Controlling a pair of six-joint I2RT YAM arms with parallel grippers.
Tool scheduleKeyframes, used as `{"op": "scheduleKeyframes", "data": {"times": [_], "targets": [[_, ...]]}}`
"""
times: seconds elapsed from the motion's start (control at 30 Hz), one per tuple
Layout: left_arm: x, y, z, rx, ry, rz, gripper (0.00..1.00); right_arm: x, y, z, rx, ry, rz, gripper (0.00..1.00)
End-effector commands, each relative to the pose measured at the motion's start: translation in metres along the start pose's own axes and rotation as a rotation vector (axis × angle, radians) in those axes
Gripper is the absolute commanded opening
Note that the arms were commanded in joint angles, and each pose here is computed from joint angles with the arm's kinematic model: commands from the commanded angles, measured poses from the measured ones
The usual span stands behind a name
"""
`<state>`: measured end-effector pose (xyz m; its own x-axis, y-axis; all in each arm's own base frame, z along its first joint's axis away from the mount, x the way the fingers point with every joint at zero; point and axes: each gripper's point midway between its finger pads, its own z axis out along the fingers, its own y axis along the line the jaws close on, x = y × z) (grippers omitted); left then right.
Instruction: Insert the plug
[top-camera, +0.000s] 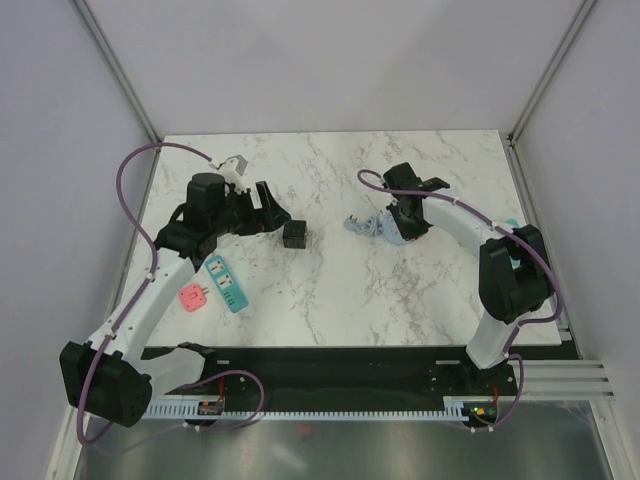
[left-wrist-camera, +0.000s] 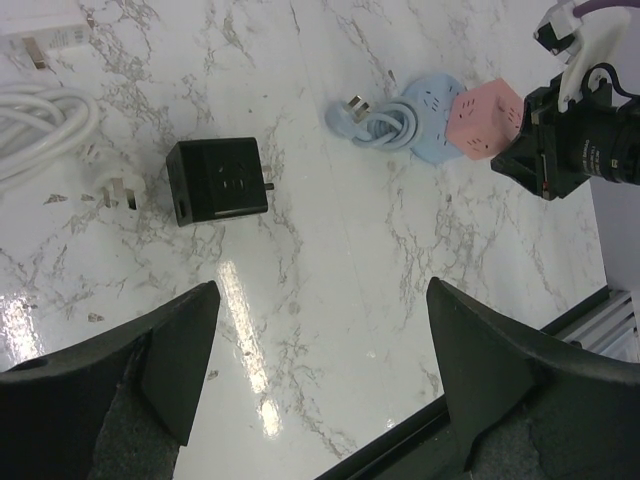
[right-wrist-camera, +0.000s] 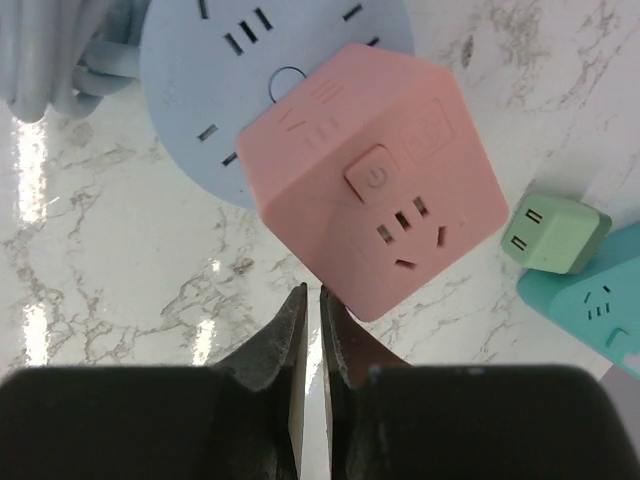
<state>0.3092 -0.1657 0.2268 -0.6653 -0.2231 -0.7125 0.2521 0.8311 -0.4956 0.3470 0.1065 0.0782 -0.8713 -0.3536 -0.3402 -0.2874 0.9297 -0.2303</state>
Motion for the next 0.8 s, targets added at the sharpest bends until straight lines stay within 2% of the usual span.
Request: {"op": "scheduleKeyframes", "data": {"times": [0.0,0.2,0.37,0.4,0.6,0.63,0.67,0.77], "targets": [[-0.008,-0.001,-0.005,0.006,-0.046,0.046,0.91,-0.006,-0.030,0.002,0.086,-0.024,0.042,0.16],[-0.009,-0.004,-0.003,0.018,-0.042,0.029,0.91,-0.015,-0.071,0.018,0.198,-0.058,0.119,0.15],[-0.006,-0.005,-0.004,0.025,-0.031,0.041,0.91,-0.036,-0.079,0.013,0.186,-0.121,0.167,0.17],[-0.005,-0.003,-0.004,0.019,-0.029,0.045,0.91,-0.026,-0.077,0.006,0.176,-0.085,0.169,0.18],[0.005,0.011,0.003,-0.032,0.014,0.068,0.88,0.004,-0.067,-0.024,0.133,-0.122,0.371,0.25],[0.006,0.011,0.004,-0.033,0.025,0.076,0.86,0.005,-0.062,-0.027,0.105,-0.134,0.395,0.29],[0.005,0.010,0.005,-0.038,0.038,0.081,0.86,0.006,-0.057,-0.035,0.078,-0.157,0.443,0.42],[0.011,0.017,0.014,-0.076,0.106,0.096,0.83,0.004,-0.044,-0.056,-0.015,-0.218,0.469,0.49]]}}
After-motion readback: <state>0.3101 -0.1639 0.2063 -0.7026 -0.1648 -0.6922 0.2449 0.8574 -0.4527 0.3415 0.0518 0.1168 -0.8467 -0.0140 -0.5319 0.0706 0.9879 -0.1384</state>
